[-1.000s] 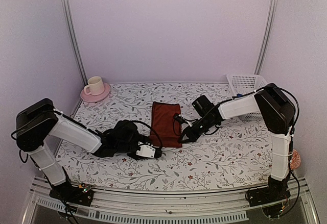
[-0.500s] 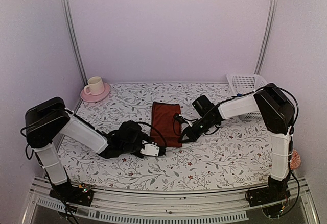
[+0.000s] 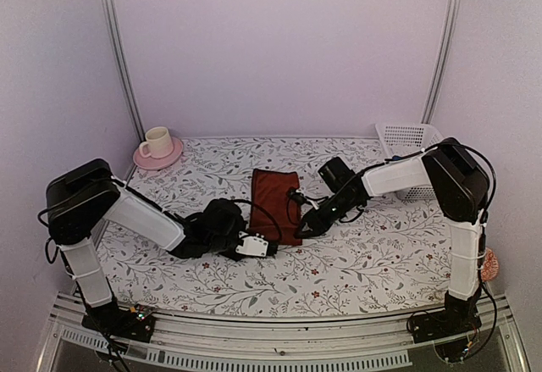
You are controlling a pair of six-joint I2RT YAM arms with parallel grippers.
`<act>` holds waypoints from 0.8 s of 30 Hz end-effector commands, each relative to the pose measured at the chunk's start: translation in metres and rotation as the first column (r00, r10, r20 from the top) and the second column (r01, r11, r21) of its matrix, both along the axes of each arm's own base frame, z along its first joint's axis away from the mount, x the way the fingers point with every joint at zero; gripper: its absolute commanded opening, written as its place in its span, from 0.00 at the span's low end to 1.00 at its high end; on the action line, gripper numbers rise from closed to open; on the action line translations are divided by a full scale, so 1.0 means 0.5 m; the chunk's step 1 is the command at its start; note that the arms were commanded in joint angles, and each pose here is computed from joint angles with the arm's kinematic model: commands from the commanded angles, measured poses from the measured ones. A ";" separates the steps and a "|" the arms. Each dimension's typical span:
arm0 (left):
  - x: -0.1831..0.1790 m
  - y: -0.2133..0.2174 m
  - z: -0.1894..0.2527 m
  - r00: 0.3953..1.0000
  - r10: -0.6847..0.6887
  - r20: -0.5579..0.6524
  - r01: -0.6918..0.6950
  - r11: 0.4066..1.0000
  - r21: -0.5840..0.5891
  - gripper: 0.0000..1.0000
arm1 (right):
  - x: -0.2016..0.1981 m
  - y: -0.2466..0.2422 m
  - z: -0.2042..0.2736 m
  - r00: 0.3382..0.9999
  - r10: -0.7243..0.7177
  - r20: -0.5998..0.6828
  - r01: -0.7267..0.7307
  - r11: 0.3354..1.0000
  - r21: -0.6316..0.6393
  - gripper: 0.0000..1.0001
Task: Roll the towels
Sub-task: Roll the towel at the center of the board.
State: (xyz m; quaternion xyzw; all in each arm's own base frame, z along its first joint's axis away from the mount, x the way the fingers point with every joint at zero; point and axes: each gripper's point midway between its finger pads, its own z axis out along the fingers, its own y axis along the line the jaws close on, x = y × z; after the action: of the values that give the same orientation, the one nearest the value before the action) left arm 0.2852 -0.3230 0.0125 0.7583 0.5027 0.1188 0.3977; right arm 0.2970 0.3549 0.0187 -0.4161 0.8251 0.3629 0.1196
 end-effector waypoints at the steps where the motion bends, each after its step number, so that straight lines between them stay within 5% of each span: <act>1: -0.051 0.024 -0.059 0.984 -0.001 -0.178 0.016 0.997 0.082 0.00 | 0.020 -0.037 -0.010 0.998 -0.029 0.063 0.034 0.995 -0.090 0.30; 11: -0.059 0.024 -0.032 0.909 0.012 -0.416 -0.004 1.000 0.021 0.00 | 0.045 -0.083 0.057 0.947 -0.025 0.320 0.065 0.991 -0.115 0.57; 15: -0.067 0.023 -0.026 0.859 0.006 -0.512 -0.006 1.000 0.002 0.00 | 0.023 -0.086 0.107 0.891 0.006 0.455 0.010 0.999 -0.033 0.63; 21: -0.069 0.026 -0.020 0.773 0.005 -0.634 -0.013 1.000 -0.009 0.00 | -0.061 -0.041 0.149 0.663 0.186 0.725 -0.214 0.975 -0.054 0.70; 24: -0.068 0.029 -0.015 0.712 0.005 -0.702 -0.025 1.000 -0.018 0.00 | -0.070 -0.024 0.141 0.601 0.224 0.767 -0.240 0.966 -0.093 0.70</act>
State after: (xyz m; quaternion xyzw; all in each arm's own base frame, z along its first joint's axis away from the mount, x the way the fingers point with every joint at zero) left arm 0.2755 -0.3213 0.0177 0.7503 0.5964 -0.1010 0.2668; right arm 0.2573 0.3249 0.0747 -0.5846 0.7010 0.2182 0.3454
